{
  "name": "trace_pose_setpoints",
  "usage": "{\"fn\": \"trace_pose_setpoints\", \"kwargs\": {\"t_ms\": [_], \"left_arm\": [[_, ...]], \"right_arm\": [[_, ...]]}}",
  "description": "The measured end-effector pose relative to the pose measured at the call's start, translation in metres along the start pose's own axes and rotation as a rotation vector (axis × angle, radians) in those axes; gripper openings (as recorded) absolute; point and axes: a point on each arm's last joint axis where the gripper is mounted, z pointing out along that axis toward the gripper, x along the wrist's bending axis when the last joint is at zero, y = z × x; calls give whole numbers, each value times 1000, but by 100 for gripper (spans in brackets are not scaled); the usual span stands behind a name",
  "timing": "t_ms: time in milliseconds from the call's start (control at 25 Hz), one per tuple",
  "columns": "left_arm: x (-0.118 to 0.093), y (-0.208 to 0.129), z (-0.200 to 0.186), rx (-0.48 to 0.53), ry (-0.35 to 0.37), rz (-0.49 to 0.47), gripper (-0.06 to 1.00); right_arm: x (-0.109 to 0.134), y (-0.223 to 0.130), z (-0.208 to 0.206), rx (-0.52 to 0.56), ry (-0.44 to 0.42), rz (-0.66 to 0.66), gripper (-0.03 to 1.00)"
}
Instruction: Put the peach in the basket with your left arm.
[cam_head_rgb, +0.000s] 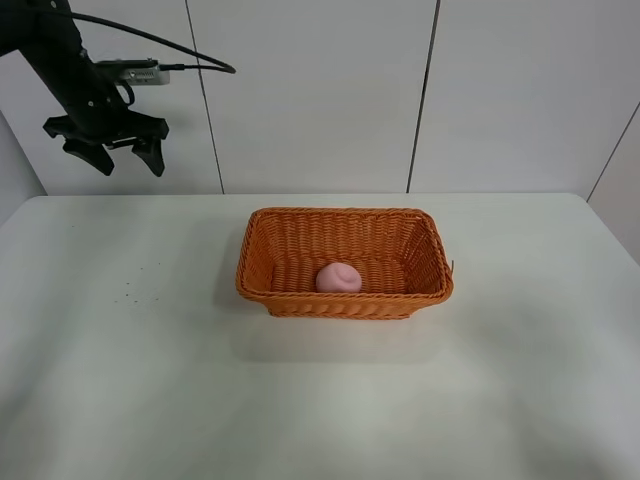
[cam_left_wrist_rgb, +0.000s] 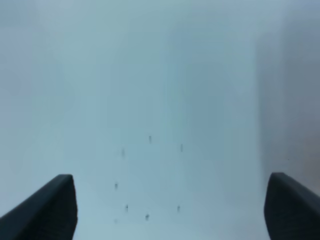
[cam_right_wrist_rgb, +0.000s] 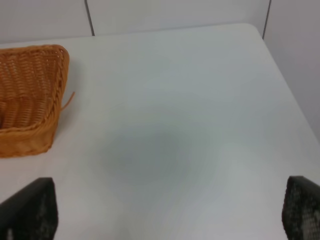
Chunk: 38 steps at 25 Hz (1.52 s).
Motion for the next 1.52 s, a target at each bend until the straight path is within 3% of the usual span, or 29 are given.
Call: {"fn": "trace_pose_setpoints", "kwargs": {"t_ms": [240, 400, 680, 1000, 1200, 1360, 1520], "left_arm": [[-9, -23, -50, -55, -35, -3, 86], [-15, -69, -89, -59, -50, -6, 85], [-20, -201, -147, -99, -7, 12, 85], [-17, -345, -114, -82, 44, -11, 85], [-17, -403, -92, -255, 48, -4, 85], [-18, -425, -103, -466, 52, 8, 85], [-19, -444, -109, -605, 55, 16, 85]], "right_arm": [[0, 0, 0, 0, 0, 0, 69], [0, 0, 0, 0, 0, 0, 69], [0, 0, 0, 0, 0, 0, 69], [0, 0, 0, 0, 0, 0, 69], [0, 0, 0, 0, 0, 0, 69], [0, 0, 0, 0, 0, 0, 69], [0, 0, 0, 0, 0, 0, 69]]}}
